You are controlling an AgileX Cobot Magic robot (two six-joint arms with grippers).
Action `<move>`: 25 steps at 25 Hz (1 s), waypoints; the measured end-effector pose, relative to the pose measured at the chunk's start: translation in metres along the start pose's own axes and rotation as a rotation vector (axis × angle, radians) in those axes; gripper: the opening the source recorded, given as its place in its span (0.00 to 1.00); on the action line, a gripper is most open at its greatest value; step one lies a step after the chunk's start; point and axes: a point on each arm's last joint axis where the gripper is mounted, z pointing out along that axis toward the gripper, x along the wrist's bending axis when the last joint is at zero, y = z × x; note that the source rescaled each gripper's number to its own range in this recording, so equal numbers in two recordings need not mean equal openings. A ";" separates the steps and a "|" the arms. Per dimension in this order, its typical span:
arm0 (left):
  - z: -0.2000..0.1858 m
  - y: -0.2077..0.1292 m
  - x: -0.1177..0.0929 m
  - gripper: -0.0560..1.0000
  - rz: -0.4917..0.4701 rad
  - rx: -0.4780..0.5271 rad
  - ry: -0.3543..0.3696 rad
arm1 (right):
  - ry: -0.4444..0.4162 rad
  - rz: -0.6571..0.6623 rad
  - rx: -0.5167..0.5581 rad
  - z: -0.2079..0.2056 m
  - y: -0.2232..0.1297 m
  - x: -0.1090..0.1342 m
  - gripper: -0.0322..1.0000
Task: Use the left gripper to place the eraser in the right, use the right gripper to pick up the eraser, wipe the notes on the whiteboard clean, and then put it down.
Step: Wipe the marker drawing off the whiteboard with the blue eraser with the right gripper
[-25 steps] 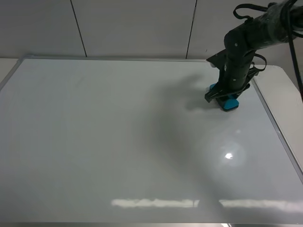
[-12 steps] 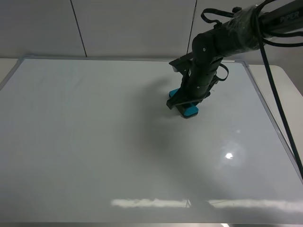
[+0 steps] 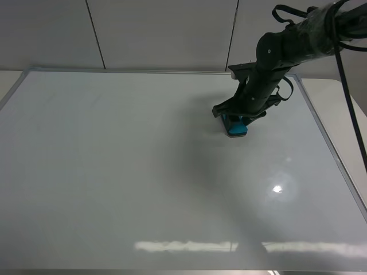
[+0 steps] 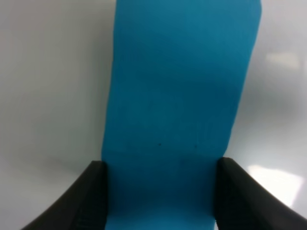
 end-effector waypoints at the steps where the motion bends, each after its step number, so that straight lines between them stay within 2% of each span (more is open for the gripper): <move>1: 0.000 0.000 0.000 1.00 0.000 0.000 0.000 | -0.005 0.018 -0.006 0.000 0.001 -0.007 0.06; 9: 0.000 0.000 0.000 1.00 0.000 0.000 0.000 | -0.052 0.203 -0.023 -0.004 -0.002 -0.077 0.06; 12: 0.000 0.000 0.000 1.00 0.000 0.000 0.000 | -0.074 0.225 -0.016 -0.005 -0.004 -0.090 0.06; 16: 0.000 0.000 0.000 1.00 0.000 0.000 0.000 | -0.091 0.186 -0.017 -0.005 -0.003 -0.084 0.06; 20: 0.000 0.000 0.000 1.00 0.000 0.000 0.000 | -0.111 0.083 -0.042 -0.003 0.002 -0.065 0.06; 22: 0.000 0.000 0.000 1.00 0.000 0.000 0.000 | -0.104 0.068 -0.064 -0.002 0.005 -0.058 0.06; 25: 0.000 0.000 0.000 1.00 0.000 0.000 0.000 | -0.056 0.058 -0.135 0.002 0.012 -0.033 0.06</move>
